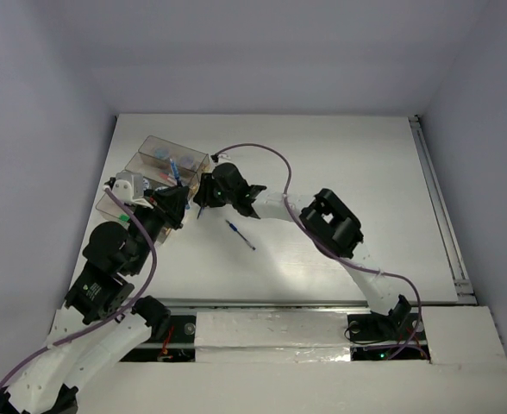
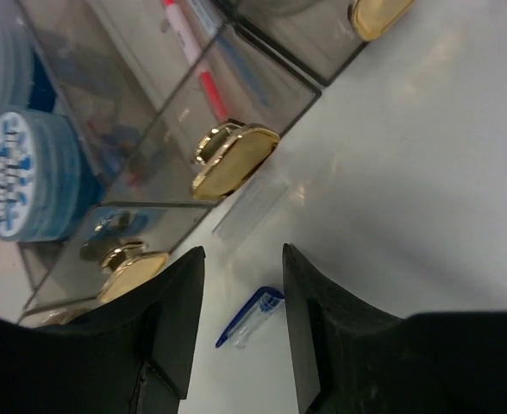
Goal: Sort the stationery into containers
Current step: Close the pen cap on the pen.
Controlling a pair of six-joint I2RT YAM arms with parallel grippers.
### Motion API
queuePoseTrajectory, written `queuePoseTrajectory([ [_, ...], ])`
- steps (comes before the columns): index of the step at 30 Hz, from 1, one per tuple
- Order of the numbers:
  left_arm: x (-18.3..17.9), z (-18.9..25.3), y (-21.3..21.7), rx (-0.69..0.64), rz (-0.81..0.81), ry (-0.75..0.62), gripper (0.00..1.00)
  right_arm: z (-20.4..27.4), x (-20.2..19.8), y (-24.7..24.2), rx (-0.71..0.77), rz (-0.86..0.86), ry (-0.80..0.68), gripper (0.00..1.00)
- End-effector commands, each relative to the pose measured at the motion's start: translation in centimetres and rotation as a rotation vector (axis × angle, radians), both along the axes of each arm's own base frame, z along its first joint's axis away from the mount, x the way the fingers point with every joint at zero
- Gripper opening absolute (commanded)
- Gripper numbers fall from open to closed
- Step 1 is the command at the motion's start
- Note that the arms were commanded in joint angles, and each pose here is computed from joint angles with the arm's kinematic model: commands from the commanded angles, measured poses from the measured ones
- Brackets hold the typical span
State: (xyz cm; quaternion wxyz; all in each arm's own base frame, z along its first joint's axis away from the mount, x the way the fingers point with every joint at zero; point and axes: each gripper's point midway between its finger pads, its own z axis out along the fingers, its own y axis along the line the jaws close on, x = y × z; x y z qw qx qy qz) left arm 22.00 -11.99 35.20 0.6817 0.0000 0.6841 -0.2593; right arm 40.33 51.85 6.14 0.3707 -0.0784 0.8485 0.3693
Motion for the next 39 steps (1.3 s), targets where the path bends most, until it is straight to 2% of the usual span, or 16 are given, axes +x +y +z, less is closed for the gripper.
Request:
queuePoseTrajectory([
  [1,-0.5,1.3,-0.1,-0.022,-0.023,-0.067,0.00,0.1,0.7,1.0,-0.027,-0.042,-0.018,0.47],
  [8,-1.2,1.3,-0.5,-0.027,-0.066,-0.085,0.00,-1.7,0.8,2.3,-0.103,-0.068,-0.042,0.47],
  [12,-1.4,1.2,-0.7,-0.028,-0.081,-0.090,0.00,-3.4,0.9,1.4,-0.223,-0.125,-0.063,0.46],
  [13,-1.4,1.3,-0.7,-0.028,-0.081,-0.091,0.00,-3.7,0.7,1.3,-0.250,-0.131,-0.067,0.42],
  [17,-1.7,1.4,-0.9,-0.034,-0.101,-0.101,0.00,-4.3,0.8,0.6,-0.328,-0.143,-0.106,0.37],
  [24,-1.8,1.5,-0.8,-0.032,-0.103,-0.107,0.00,-4.9,-0.1,-0.3,-0.479,-0.112,-0.181,0.37],
  [27,-1.9,1.4,-0.8,-0.032,-0.102,-0.108,0.00,-5.1,-0.2,-1.5,-0.516,-0.133,-0.191,0.36],
  [29,-1.8,1.4,-0.9,-0.030,-0.105,-0.106,0.00,-4.8,-0.2,-2.4,-0.538,-0.153,-0.201,0.32],
  [32,-1.7,1.2,-1.0,-0.028,-0.105,-0.100,0.00,-3.4,0.7,-3.6,-0.523,-0.176,-0.211,0.29],
  [34,-1.7,1.1,-1.0,-0.028,-0.105,-0.097,0.00,-4.1,0.8,-4.9,-0.534,-0.174,-0.201,0.28],
  [38,-1.5,1.0,-1.0,-0.027,-0.105,-0.093,0.00,-3.8,2.4,-8.6,-0.541,-0.196,-0.203,0.30],
  [39,-1.4,1.0,-0.9,-0.026,-0.098,-0.093,0.00,-2.6,2.7,-8.6,-0.511,-0.180,-0.228,0.31],
])
